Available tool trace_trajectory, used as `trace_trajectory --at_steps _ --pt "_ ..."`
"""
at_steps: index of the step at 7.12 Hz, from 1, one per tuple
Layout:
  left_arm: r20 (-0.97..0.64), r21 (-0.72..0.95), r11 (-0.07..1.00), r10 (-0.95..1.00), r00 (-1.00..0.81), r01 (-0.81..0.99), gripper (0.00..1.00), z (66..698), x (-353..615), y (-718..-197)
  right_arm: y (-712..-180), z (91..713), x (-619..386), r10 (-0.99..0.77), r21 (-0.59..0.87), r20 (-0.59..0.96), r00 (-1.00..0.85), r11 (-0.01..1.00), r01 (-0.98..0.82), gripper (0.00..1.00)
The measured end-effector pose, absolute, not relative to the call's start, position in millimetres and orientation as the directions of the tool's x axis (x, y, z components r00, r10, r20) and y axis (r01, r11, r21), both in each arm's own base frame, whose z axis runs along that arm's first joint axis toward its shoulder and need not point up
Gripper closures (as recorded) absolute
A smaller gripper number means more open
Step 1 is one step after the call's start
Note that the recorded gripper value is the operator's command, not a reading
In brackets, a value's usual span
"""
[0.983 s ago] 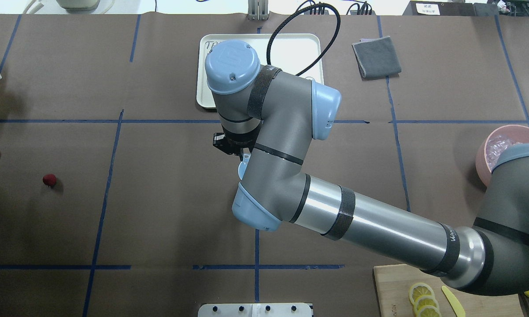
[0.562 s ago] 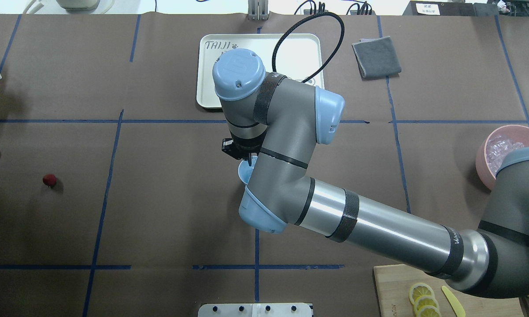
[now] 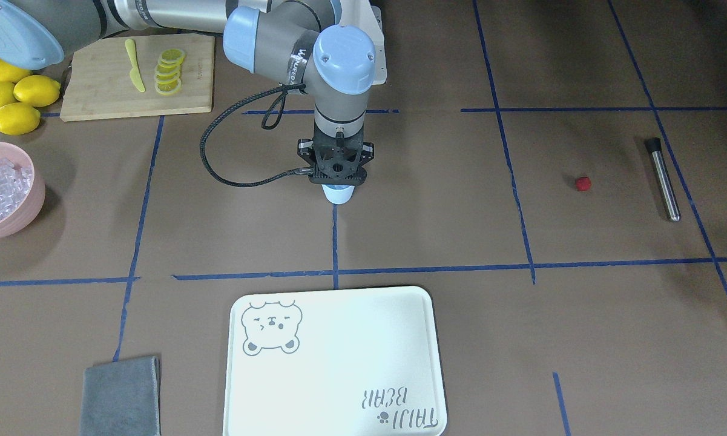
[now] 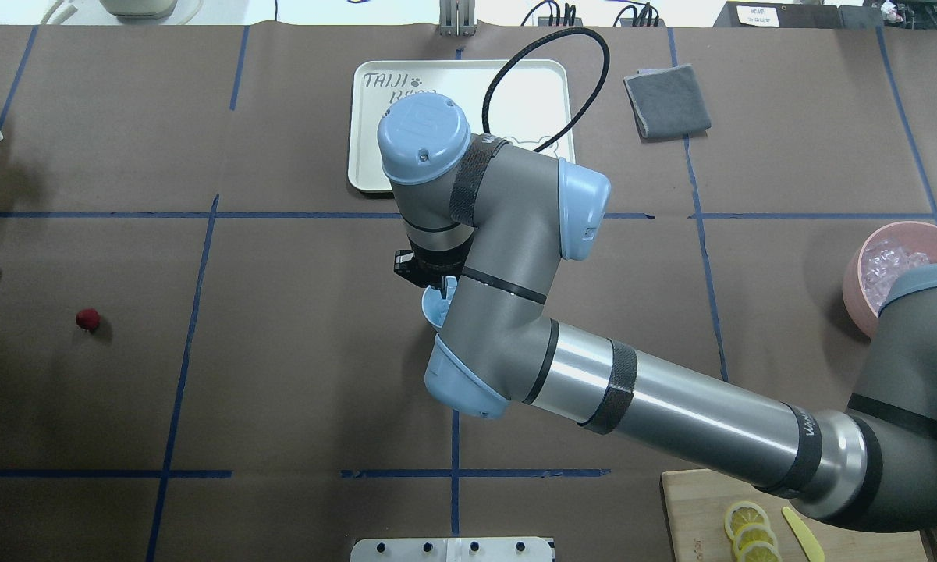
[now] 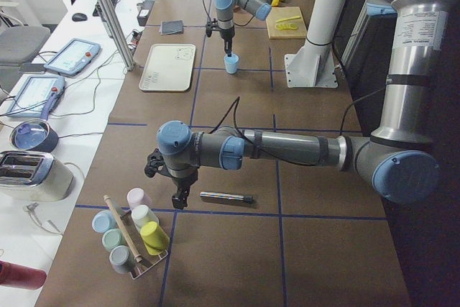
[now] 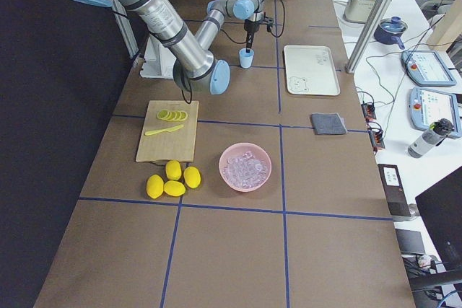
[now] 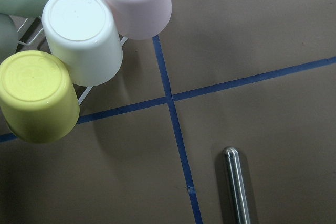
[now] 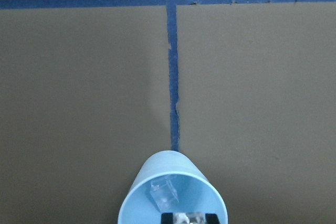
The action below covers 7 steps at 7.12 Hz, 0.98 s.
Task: Mash ice and strawberries in cup
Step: 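Open the right gripper to drop the ice cube into the cup, then move the right gripper back toward the ice bowl while the left gripper reaches the strawberry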
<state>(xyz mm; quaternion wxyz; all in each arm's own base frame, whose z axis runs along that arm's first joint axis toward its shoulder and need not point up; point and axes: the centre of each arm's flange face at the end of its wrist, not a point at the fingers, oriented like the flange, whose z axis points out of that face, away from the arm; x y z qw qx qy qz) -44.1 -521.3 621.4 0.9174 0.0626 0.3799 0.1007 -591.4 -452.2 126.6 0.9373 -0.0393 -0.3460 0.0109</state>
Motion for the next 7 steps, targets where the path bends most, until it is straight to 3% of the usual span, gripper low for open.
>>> trace_trajectory --at_steps 2,3,7 --pt "-0.684 0.192 0.972 0.233 0.691 -0.137 0.0 621.0 -44.1 -521.7 -448.6 126.3 -594.0 0.042 -0.077 0.648 0.76 0.997 0.011 0.05" --pt "-0.684 0.193 0.971 0.234 0.691 -0.137 0.0 620.4 -44.1 -521.9 -448.0 126.2 -594.4 0.041 -0.076 0.648 0.76 0.997 0.011 0.02" --pt "-0.68 0.202 0.97 0.24 0.693 -0.138 0.0 616.4 -44.3 -522.3 -446.5 116.8 -588.1 0.037 -0.066 0.662 0.749 0.998 0.009 0.01"
